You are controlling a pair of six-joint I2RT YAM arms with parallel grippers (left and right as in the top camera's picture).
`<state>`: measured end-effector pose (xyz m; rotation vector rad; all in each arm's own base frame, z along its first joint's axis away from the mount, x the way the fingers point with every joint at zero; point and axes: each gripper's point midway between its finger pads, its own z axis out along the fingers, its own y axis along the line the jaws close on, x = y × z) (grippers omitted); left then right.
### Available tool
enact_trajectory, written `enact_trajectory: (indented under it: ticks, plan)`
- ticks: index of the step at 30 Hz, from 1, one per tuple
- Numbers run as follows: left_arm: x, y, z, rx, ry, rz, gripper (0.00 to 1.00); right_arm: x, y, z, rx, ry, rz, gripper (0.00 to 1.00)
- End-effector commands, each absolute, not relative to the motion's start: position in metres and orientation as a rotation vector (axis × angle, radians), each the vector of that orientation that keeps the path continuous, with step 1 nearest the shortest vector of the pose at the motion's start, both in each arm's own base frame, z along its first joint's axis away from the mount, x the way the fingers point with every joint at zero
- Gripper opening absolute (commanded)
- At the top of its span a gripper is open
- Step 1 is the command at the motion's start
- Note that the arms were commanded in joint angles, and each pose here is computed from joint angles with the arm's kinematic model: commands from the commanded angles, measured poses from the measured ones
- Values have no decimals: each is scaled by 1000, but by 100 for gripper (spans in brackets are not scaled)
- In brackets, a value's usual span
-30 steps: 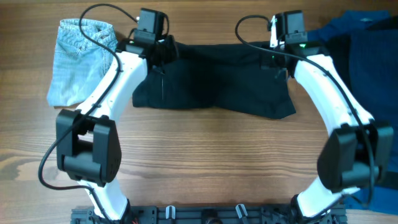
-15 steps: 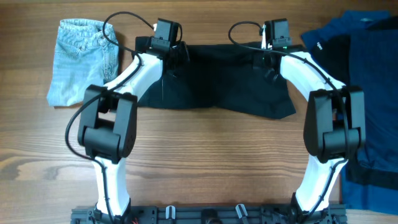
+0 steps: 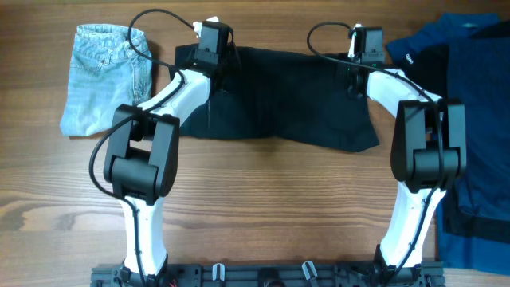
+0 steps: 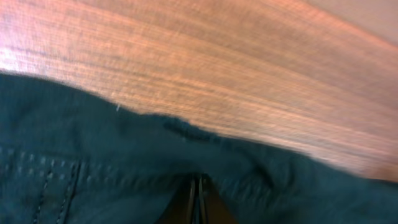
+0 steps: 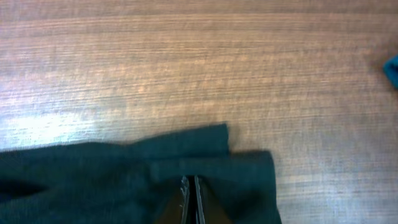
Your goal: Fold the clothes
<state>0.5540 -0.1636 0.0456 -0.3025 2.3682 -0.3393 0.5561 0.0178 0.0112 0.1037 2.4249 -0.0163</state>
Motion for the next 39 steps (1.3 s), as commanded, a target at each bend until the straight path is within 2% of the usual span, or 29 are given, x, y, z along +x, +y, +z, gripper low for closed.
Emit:
enact_trajectory:
  ticks: [1,6,10,13,17,22,27,30,35,39]
  plan:
    - [558,-137,12,-341,2408,-261,4,565,15,10,96,2389,-26,5]
    - [570,-103,26,-401,2360,-242,4,574,17,39,-26,2326,-58,9]
    - [577,-86,75,-357,2286,-233,4,563,31,85,-73,2308,31,15]
    - [572,-84,106,-346,2259,-236,4,546,40,95,-103,2356,104,18]
    - [558,-86,104,-344,2320,-220,6,528,41,72,-95,2462,121,19]
    - [538,-82,62,-358,2465,-168,6,518,40,30,-95,2552,118,19]
    - [530,-78,24,-372,2549,-135,7,519,39,-12,-94,2598,114,26]
    - [525,-75,12,-378,2579,-106,7,522,34,-16,-82,2593,77,27]
    - [528,-75,26,-346,2553,-100,4,537,35,33,-81,2505,74,33]
    - [526,-74,71,-343,2499,-120,11,533,38,103,-86,2427,99,48]
